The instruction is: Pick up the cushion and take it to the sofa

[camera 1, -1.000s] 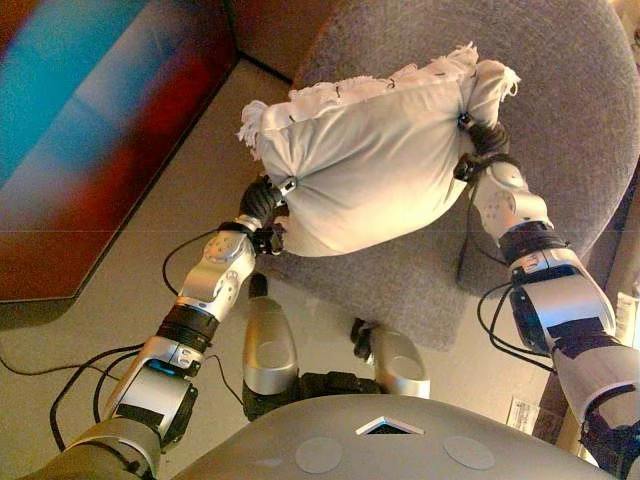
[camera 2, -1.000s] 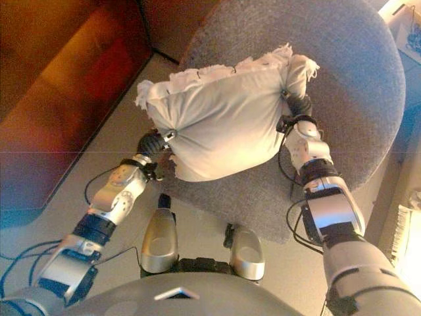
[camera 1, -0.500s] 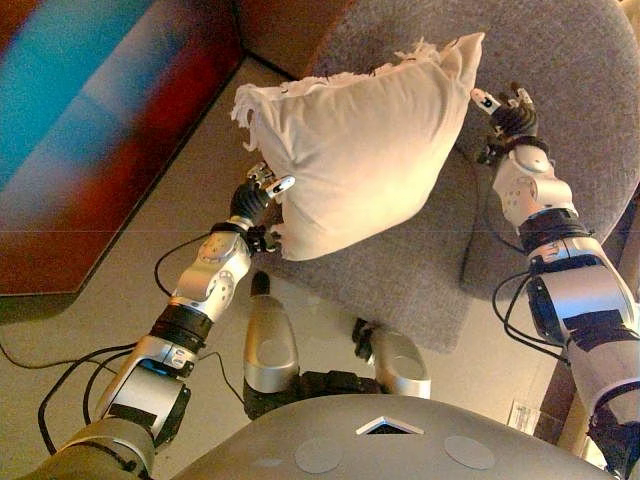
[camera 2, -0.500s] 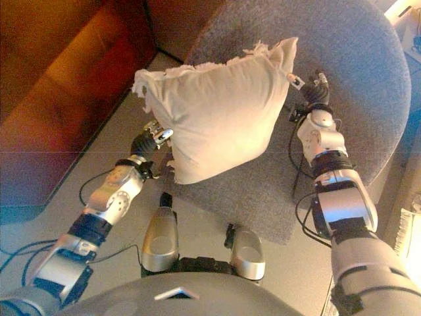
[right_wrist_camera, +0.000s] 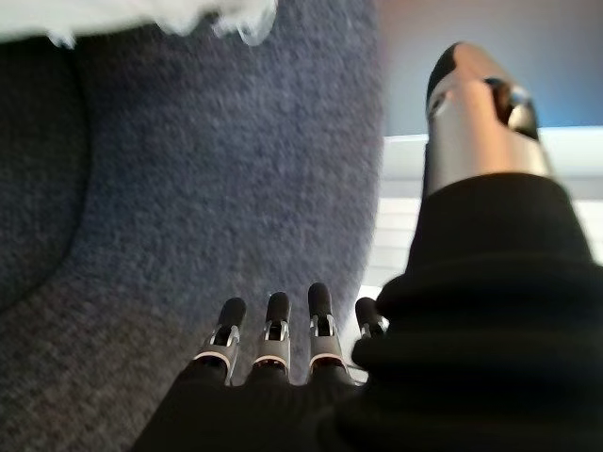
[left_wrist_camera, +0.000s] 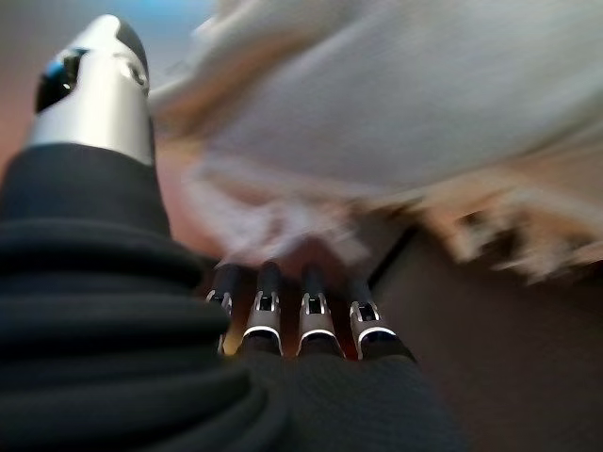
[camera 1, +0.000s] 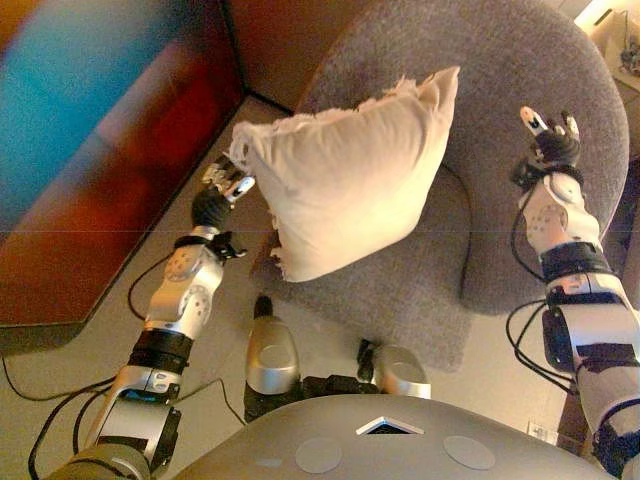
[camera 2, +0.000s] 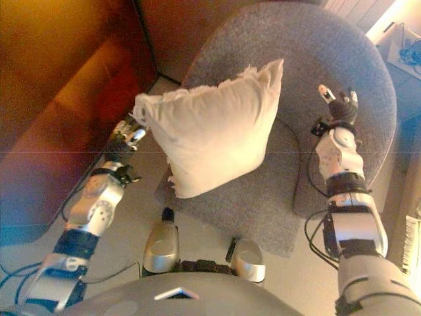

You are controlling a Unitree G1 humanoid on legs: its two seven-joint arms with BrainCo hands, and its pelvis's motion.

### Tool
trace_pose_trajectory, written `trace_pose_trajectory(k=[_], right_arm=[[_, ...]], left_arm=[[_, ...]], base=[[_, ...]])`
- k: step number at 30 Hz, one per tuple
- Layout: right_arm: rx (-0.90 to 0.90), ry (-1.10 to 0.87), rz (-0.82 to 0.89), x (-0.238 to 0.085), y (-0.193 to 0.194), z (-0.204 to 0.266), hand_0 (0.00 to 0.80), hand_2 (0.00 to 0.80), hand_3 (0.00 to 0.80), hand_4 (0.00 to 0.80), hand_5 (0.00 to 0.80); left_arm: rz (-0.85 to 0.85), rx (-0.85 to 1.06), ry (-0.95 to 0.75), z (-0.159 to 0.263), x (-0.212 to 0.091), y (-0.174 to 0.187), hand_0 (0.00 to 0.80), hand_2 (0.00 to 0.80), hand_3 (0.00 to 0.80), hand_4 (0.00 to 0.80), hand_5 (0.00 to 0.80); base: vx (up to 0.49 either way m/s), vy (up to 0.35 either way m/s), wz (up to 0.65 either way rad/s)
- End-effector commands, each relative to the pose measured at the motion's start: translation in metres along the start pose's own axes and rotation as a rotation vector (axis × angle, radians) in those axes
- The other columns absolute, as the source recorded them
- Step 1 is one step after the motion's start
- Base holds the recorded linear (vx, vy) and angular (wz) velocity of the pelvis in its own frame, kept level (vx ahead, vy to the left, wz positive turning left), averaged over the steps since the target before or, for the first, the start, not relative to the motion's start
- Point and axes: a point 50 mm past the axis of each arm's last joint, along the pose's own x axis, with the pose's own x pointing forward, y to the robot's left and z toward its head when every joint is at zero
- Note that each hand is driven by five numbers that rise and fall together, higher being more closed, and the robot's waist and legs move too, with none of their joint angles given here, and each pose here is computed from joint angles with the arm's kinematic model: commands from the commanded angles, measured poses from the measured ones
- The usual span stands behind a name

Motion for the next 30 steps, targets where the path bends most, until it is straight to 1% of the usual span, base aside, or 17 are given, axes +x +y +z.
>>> trace_pose_trajectory(k=[1,6,10,15,16,19,22,26,30], right_arm=[[-0.001,-0.079,0.031,-0.009,-0.025,0.003,0.0,0.0,0.0,0.0,0.0],[0.02,-0.051,0.072,-0.024,-0.036,-0.019,0.0,0.0,0.0,0.0,0.0],[0.081,-0.069,0.12,-0.035,-0.032,-0.028,0.0,0.0,0.0,0.0,0.0],[0.177,-0.098,0.271,-0.054,-0.007,-0.037,0.0,0.0,0.0,0.0,0.0],[0.233,-0.095,0.333,-0.063,0.003,-0.043,0.0,0.0,0.0,0.0,0.0],[0.349,-0.08,0.415,-0.076,0.016,-0.053,0.0,0.0,0.0,0.0,0.0],[0.427,-0.057,0.468,-0.09,0.027,-0.066,0.0,0.0,0.0,0.0,0.0],[0.477,-0.022,0.497,-0.104,0.037,-0.077,0.0,0.0,0.0,0.0,0.0],[0.435,-0.015,0.566,-0.114,0.047,-0.079,0.0,0.0,0.0,0.0,0.0]], left_arm=[[-0.01,0.003,-0.087,0.009,-0.014,0.012,0.0,0.0,0.0,0.0,0.0],[0.018,-0.013,-0.101,0.007,-0.024,0.024,0.0,0.0,0.0,0.0,0.0],[-0.009,-0.005,-0.113,0.007,-0.029,0.025,0.0,0.0,0.0,0.0,0.0],[-0.052,-0.066,-0.138,0.007,-0.034,0.021,0.0,0.0,0.0,0.0,0.0],[-0.066,-0.097,-0.151,0.007,-0.036,0.019,0.0,0.0,0.0,0.0,0.0],[-0.08,-0.162,-0.159,0.005,-0.038,0.016,0.0,0.0,0.0,0.0,0.0],[-0.099,-0.146,-0.185,0.006,-0.04,0.01,0.0,0.0,0.0,0.0,0.0],[-0.082,-0.167,-0.205,0.006,-0.042,0.008,0.0,0.0,0.0,0.0,0.0],[-0.077,-0.157,-0.233,0.009,-0.042,0.005,0.0,0.0,0.0,0.0,0.0]], base=[[-0.021,0.078,-0.02],[-0.048,0.065,-0.05],[-0.062,0.053,0.01],[-0.089,0.055,-0.04],[-0.082,0.044,-0.03],[-0.109,0.046,-0.05],[-0.091,0.025,-0.09],[-0.057,0.024,-0.11],[-0.045,0.024,-0.11]])
